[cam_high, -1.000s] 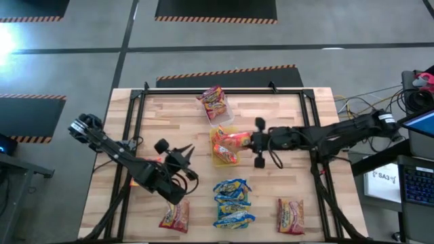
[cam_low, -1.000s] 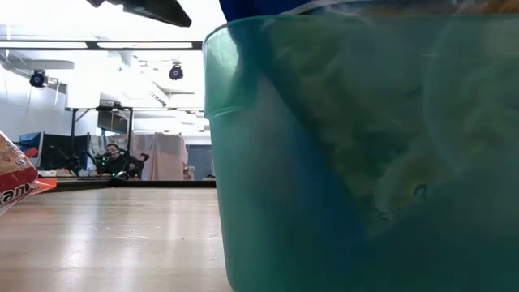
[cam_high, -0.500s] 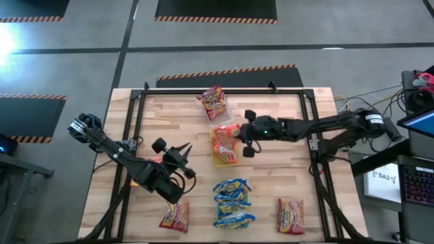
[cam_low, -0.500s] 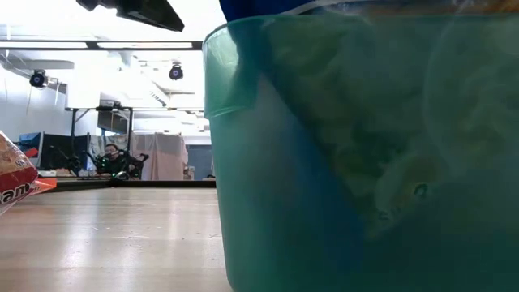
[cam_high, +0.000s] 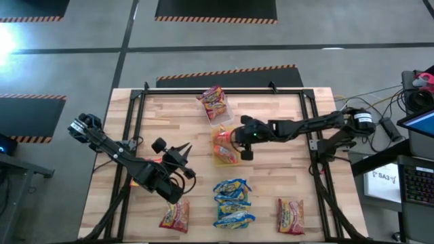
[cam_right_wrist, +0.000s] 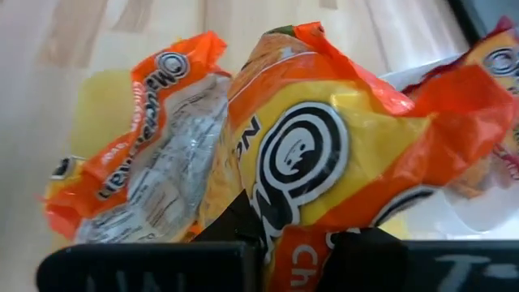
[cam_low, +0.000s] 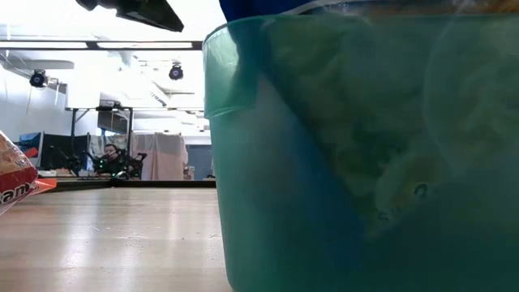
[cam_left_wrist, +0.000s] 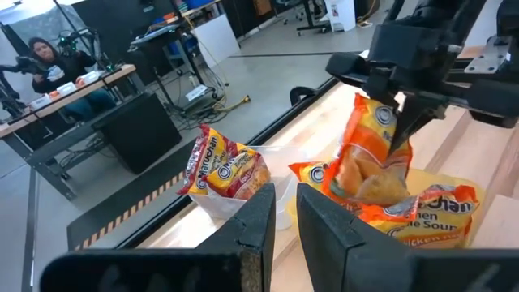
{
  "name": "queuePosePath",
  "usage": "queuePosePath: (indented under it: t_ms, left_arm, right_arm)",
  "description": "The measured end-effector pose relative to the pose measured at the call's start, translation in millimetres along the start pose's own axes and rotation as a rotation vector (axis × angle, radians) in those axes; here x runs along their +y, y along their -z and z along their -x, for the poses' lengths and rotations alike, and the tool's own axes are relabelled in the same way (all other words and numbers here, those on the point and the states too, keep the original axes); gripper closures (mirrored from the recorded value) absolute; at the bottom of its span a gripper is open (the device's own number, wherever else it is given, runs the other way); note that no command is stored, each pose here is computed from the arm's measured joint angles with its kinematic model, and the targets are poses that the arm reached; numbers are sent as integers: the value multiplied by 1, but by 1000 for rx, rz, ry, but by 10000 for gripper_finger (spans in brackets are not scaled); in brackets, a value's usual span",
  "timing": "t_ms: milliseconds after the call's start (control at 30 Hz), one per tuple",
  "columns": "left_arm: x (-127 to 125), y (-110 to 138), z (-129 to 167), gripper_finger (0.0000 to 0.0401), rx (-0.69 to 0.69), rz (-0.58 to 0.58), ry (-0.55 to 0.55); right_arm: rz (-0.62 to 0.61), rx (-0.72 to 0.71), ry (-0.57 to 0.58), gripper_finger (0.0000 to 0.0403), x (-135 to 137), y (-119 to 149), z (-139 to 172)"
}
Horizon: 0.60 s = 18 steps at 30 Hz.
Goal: Sort Maruchan noodles
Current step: Put the orange noodle pack into the yellow bin
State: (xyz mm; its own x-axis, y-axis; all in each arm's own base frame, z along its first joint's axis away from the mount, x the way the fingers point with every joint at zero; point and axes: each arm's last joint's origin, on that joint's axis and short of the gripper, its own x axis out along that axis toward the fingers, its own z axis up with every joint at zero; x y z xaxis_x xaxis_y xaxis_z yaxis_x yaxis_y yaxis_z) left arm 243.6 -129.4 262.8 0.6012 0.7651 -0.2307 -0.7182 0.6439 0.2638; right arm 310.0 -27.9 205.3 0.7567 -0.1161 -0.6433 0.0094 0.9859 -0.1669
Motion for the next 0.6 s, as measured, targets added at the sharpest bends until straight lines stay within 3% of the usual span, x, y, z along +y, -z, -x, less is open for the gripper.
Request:
queuePosePath:
  t_ms: [300,600]
  left_arm:
    - [0,0,0,364,2,-5,0]
    - [0,2,0,364,26,-11,14]
  right_arm:
    - [-2,53,-47,370,9,-30,10]
    - [-49,245,-51,370,13,-27,-27]
